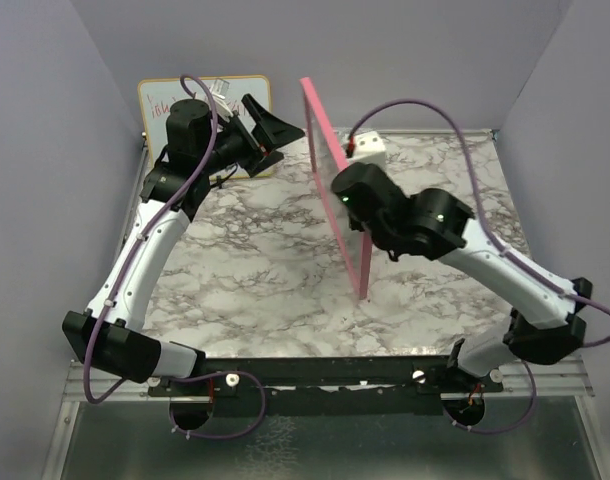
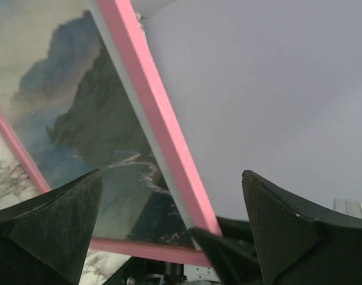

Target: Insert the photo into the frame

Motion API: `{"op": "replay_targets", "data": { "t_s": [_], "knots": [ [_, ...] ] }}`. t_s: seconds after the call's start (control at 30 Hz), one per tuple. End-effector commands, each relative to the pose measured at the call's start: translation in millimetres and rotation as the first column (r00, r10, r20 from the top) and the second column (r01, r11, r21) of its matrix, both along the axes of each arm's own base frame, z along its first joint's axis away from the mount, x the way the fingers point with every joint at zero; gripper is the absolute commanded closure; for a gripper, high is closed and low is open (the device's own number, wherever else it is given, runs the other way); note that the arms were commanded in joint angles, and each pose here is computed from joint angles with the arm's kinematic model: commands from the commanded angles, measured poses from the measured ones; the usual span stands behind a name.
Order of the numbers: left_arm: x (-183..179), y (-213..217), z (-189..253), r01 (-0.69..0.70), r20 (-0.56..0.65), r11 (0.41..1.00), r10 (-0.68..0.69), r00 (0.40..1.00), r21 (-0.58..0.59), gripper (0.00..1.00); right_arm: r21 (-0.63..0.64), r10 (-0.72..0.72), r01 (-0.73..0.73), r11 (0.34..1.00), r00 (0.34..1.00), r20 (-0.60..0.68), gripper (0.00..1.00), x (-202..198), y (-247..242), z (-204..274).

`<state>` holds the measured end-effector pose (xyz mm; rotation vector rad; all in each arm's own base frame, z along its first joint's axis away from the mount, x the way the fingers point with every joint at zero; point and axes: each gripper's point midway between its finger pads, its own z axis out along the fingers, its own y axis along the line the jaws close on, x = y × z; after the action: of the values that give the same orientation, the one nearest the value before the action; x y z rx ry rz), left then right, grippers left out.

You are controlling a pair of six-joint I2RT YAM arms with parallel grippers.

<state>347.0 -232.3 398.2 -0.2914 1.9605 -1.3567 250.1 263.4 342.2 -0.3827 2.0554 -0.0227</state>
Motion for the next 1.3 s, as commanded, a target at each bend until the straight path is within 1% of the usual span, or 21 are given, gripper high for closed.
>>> {"op": "replay_targets", "data": {
  "t_s": [0.0,0.13,0.23,0.4,0.5,0.63,0.7,0.77,0.9,1.0,1.03,1.07,1.13,1.2,1.27],
  "knots": [
    [3,3,17,0.051,0.100,0.998,-0.055,0.993,0.044,0.01,0.281,-0.006,-0.008,0.960,0.999,0.048,0.99,11,-21,33],
    [8,5,-1,0.041,0.066,0.997,-0.046,0.997,0.063,0.01,0.433,-0.003,-0.011,0.901,0.999,0.033,0.99,12,-35,34],
    [11,6,-24,0.038,0.023,0.996,-0.040,0.999,0.085,0.01,0.511,-0.008,0.015,0.859,1.000,-0.017,0.99,11,-39,17],
    [11,10,-68,0.030,-0.052,0.990,-0.023,0.998,0.139,0.01,0.616,-0.049,0.107,0.780,0.993,-0.109,0.99,2,-46,-15],
    [10,16,-101,0.023,-0.099,0.980,-0.003,0.995,0.200,0.01,0.657,-0.056,0.147,0.740,0.986,-0.158,0.99,-5,-50,-36],
    [12,34,-156,-0.001,-0.150,0.946,0.052,0.987,0.324,0.01,0.694,-0.031,0.184,0.697,0.974,-0.226,0.95,-18,-51,-65],
    [16,46,-185,-0.010,-0.166,0.918,0.082,0.983,0.397,0.01,0.702,-0.020,0.204,0.682,0.965,-0.262,0.94,-25,-52,-82],
    [19,61,-217,-0.019,-0.180,0.875,0.120,0.976,0.484,0.01,0.710,-0.009,0.217,0.670,0.958,-0.285,0.94,-33,-53,-96],
    [22,88,-276,-0.013,-0.211,0.770,0.191,0.959,0.639,0.01,0.714,0.019,0.237,0.658,0.944,-0.331,0.94,-47,-56,-132],
    [26,109,-301,-0.033,-0.192,0.689,0.247,0.950,0.724,0.01,0.701,0.025,0.252,0.667,0.933,-0.359,0.94,-56,-61,-165],
    [28,114,-305,-0.040,-0.186,0.681,0.255,0.949,0.731,0.01,0.695,0.031,0.246,0.676,0.932,-0.361,0.94,-58,-62,-174],
    [30,116,-307,-0.045,-0.174,0.684,0.248,0.953,0.728,0.01,0.686,0.041,0.239,0.687,0.930,-0.365,0.93,-61,-63,-186],
    [34,116,-309,-0.053,-0.156,0.700,0.231,0.960,0.712,0.01,0.695,0.075,0.214,0.686,0.930,-0.360,0.92,-66,-61,-202],
    [36,117,-313,-0.053,-0.149,0.714,0.217,0.965,0.698,0.01,0.706,0.096,0.210,0.676,0.925,-0.368,0.89,-70,-60,-216],
    [39,121,-317,-0.066,-0.157,0.730,0.234,0.960,0.681,0.01,0.707,0.098,0.203,0.678,0.927,-0.361,0.84,-69,-61,-223]
  ]
}}
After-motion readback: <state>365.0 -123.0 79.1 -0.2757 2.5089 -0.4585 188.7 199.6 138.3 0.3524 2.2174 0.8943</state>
